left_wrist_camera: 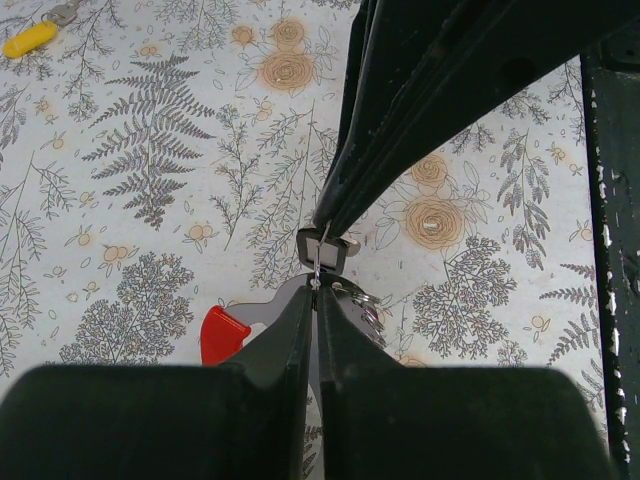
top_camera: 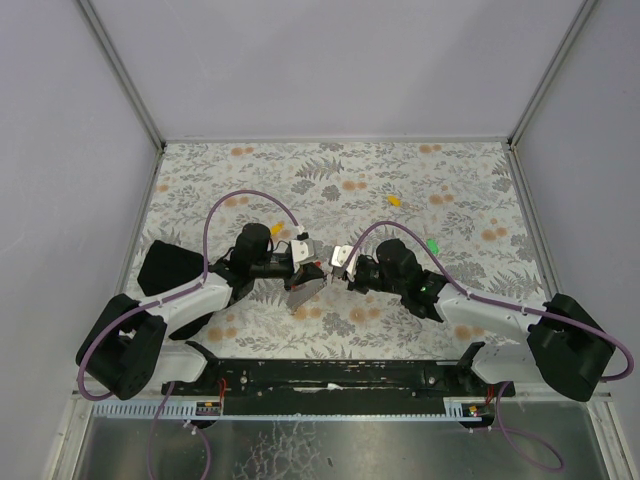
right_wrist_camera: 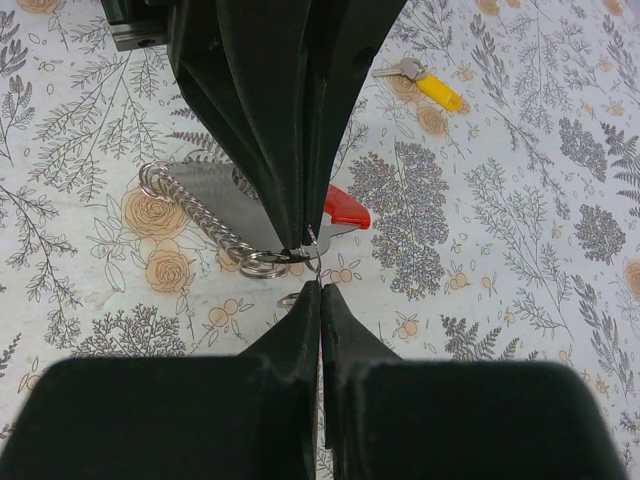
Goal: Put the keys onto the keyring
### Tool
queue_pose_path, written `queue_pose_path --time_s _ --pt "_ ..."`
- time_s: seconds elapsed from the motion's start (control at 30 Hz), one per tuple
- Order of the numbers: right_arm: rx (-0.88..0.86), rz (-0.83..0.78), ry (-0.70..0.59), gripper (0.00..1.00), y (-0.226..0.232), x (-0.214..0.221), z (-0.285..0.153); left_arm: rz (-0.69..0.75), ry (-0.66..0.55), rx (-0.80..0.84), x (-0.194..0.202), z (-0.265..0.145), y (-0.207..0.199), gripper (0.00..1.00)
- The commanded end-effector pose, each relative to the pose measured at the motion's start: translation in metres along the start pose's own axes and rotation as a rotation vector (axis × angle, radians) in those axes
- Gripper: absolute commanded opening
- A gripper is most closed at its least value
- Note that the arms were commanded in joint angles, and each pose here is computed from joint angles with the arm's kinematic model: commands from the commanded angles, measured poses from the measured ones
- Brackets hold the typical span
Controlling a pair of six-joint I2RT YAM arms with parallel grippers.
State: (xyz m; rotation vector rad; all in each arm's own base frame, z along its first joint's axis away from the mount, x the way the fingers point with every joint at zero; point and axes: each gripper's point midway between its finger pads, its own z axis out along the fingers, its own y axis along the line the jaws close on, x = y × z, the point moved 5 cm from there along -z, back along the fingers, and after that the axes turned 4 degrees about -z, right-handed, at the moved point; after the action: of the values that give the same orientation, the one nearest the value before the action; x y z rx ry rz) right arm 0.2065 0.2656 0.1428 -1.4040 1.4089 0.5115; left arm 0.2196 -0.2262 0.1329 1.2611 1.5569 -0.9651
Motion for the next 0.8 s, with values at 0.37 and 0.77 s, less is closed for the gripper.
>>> queue_pose_path --time_s 0.37,0.77 --pt "0.022 -0.005 -0.077 0.0 -0.0088 -0.0198 0.0055 0.068 -0.064 0.008 -0.0194 0.0019 0.0028 0.0" --pt "0.055 -0.002 -0.068 0.0 -0.0115 -0.018 0.0027 0.069 -0.062 0.001 -0.0193 0.0016 0.0036 0.0"
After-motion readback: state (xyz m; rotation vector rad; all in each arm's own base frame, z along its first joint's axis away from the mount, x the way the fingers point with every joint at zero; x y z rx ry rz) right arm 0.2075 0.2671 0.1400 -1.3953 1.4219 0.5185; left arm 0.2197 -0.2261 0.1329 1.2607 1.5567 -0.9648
